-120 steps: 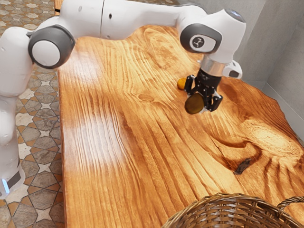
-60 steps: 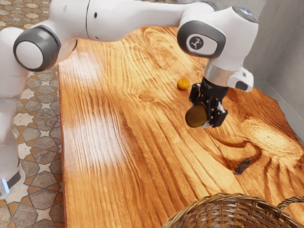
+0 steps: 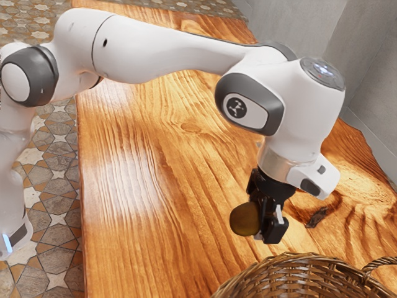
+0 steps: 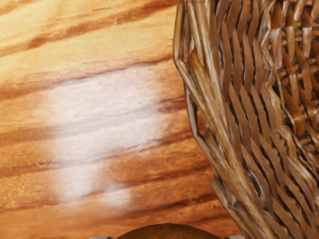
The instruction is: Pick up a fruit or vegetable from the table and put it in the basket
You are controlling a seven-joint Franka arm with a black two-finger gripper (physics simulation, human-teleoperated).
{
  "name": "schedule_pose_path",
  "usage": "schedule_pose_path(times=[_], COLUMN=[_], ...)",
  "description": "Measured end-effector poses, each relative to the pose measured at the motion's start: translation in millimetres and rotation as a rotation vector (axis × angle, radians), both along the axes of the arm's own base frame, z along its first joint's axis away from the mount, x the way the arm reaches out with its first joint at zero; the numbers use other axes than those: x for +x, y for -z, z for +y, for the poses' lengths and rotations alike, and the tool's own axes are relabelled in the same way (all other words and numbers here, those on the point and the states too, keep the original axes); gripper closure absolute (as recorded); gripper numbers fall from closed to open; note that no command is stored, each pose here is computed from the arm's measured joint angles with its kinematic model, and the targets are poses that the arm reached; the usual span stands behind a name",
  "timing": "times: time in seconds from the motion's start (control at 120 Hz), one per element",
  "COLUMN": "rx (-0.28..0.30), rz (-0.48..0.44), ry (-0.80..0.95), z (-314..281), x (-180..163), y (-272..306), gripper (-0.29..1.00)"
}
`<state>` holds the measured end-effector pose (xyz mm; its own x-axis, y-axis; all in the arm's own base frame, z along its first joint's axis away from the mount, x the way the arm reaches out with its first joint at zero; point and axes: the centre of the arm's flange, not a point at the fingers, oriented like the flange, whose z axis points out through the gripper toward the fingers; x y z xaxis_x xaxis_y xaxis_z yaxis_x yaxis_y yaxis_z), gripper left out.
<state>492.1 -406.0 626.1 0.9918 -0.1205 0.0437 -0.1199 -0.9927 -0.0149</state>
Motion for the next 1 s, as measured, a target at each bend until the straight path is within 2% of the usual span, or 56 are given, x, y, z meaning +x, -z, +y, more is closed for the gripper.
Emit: schedule_pose_path(times=[0.158,0.533,0.683,0.908,0.925,1.0], rx=[-0.067,-0.313,-0.411,-0.486,-0.489,-0.505], rz=[-0.048,-0.23,-0.308,-0.375,-0.378,-0.39], ry=[0.019,0.047,0.1,0.125,0.125,0.129], z=[-20.6,-71.7,-106.6,-123.1,-123.5,-124.5], x=[17.6,75.8,68.1,71.1,71.7,73.0], y=[19.5,55.0,51.6,59.0,59.7,59.6], gripper=[0.47,0.46,0.47,0.48,0.47,0.28])
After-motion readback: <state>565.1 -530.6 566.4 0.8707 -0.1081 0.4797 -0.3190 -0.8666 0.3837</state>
